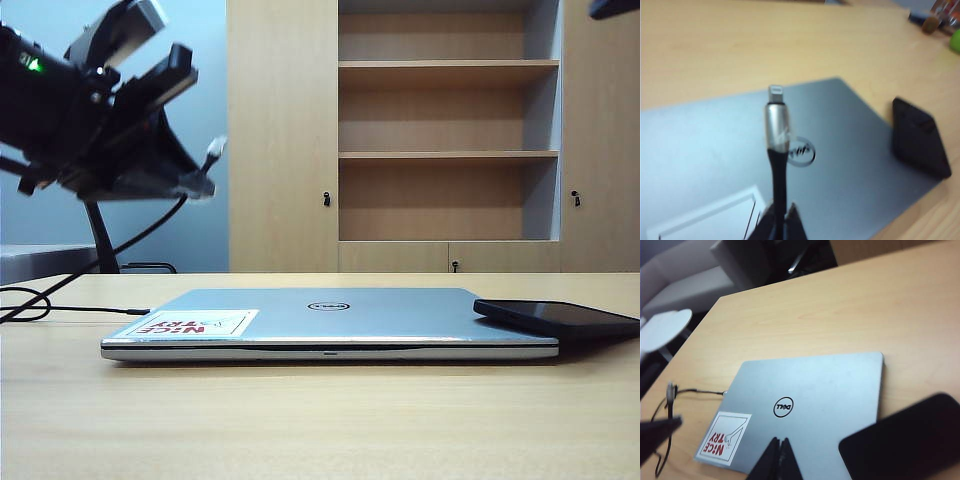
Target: Pick up the charging cable and the phone, plug the charging cable into the charging port on the phone, and finally place them back on the table.
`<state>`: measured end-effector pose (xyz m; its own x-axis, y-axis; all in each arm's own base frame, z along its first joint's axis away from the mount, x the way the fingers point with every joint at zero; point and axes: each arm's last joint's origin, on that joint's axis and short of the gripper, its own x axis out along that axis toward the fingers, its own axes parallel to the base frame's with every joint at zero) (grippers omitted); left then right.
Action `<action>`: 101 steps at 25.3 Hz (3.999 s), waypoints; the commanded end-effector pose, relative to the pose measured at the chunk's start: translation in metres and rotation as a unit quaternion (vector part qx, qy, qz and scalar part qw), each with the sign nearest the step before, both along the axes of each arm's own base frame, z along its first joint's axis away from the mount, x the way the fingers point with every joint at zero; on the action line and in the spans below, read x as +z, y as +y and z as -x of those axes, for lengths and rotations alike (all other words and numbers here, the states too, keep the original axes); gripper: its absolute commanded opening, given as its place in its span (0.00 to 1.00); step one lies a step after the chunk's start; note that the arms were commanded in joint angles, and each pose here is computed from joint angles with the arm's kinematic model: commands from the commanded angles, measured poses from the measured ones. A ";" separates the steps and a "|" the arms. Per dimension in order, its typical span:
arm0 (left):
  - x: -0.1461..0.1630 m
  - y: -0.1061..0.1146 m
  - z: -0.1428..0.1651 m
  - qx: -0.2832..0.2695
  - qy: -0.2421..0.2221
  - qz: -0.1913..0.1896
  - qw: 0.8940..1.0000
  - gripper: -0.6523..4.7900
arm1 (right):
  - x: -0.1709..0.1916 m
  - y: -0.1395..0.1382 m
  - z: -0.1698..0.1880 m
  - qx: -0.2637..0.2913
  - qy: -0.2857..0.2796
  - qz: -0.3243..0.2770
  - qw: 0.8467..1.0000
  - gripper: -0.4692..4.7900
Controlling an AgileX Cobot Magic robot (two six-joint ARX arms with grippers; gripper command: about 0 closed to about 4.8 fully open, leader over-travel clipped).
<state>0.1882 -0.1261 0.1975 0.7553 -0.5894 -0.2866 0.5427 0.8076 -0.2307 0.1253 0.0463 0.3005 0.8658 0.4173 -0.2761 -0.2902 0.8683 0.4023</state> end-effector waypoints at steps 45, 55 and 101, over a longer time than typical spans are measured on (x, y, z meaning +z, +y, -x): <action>-0.010 -0.016 0.017 -0.071 0.021 -0.066 0.995 0.11 | -0.128 -0.046 -0.064 -0.074 0.283 -0.214 0.932 0.90; -0.010 -0.016 0.017 -0.070 0.021 -0.066 0.995 0.11 | -0.148 -0.047 -0.087 -0.075 0.291 -0.242 0.923 0.89; -0.010 -0.016 0.017 -0.070 0.022 -0.065 0.995 0.11 | -0.192 -0.046 -0.113 -0.051 0.307 -0.265 0.913 0.88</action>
<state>0.1714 -0.1412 0.1853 0.6534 -0.6367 -0.4095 0.6384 0.7542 -0.1539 0.2462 -0.0002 0.1229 0.7073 0.5653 -0.4246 0.0957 0.5184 0.8497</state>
